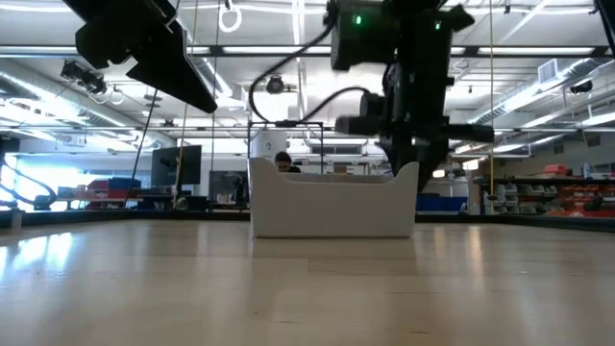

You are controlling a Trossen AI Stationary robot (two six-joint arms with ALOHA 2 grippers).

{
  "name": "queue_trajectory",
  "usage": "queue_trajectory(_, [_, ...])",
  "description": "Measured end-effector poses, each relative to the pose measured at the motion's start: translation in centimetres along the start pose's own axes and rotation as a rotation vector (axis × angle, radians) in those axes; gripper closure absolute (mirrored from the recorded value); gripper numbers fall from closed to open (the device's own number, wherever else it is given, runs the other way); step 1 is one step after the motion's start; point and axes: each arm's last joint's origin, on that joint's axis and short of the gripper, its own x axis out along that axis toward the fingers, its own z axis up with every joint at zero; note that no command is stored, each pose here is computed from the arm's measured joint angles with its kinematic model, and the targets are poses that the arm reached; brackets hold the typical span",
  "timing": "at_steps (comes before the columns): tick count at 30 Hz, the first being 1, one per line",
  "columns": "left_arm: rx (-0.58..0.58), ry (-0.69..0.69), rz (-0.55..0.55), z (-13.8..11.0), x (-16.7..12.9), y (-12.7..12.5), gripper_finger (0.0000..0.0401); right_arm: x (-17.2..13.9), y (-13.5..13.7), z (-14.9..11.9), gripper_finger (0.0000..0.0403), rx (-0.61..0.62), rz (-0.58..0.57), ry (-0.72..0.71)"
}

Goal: Pick and place USB-C Cables
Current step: Move the bin to the center of the table

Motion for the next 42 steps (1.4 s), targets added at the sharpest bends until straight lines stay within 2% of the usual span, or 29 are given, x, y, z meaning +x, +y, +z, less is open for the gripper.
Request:
queue_trajectory(3, [-0.012,0.0,-0.004,0.0,-0.1,-0.1,0.0381,-0.8,0.4,-0.2,0.0333,-0.03,0.051,-0.037])
queue_trajectory(8, [-0.03,0.005,-0.012,-0.1,-0.2,-0.2,0.0381,-1.5,0.4,-0.5,0.0299,-0.074,0.068,-0.087])
queue_trajectory(15, [-0.034,0.011,-0.027,-0.2,-0.3,-0.3,0.0381,-3.9,-0.1,-0.6,0.0281,-0.211,0.112,-0.189])
queue_trajectory(18, [-0.021,0.013,-0.004,-0.3,-0.3,-0.1,0.0381,-5.1,-0.5,-0.7,0.028,-0.331,0.124,-0.25])
queue_trajectory(21, [-0.02,0.012,0.054,-0.2,0.3,0.5,0.0381,-6.4,-0.9,-0.8,0.0281,-0.505,0.135,-0.29])
queue_trajectory(25, [-0.021,0.07,0.082,0.2,1.9,1.8,0.0381,-7.0,-1.4,-1.1,0.0284,-0.731,0.11,-0.265])
queue_trajectory(32, [0.023,0.278,0.119,-0.3,4.6,5.0,0.0387,-6.6,-3.2,-1.2,0.03,-1.011,-0.063,-0.166])
queue_trajectory(37, [0.072,0.428,0.036,-0.6,6.2,6.9,0.0387,-5.3,-3.8,-0.9,0.0336,-1.191,-0.086,-0.101])
queue_trajectory(39, [0.108,0.466,-0.008,-0.6,6.8,7.5,0.0388,-4.5,-4.0,-0.5,0.036,-1.221,-0.081,-0.076])
queue_trajectory(42, [0.125,0.489,-0.02,-0.6,7.4,8.3,0.0388,-3.3,-4.4,0.1,0.0394,-1.242,-0.068,-0.041])
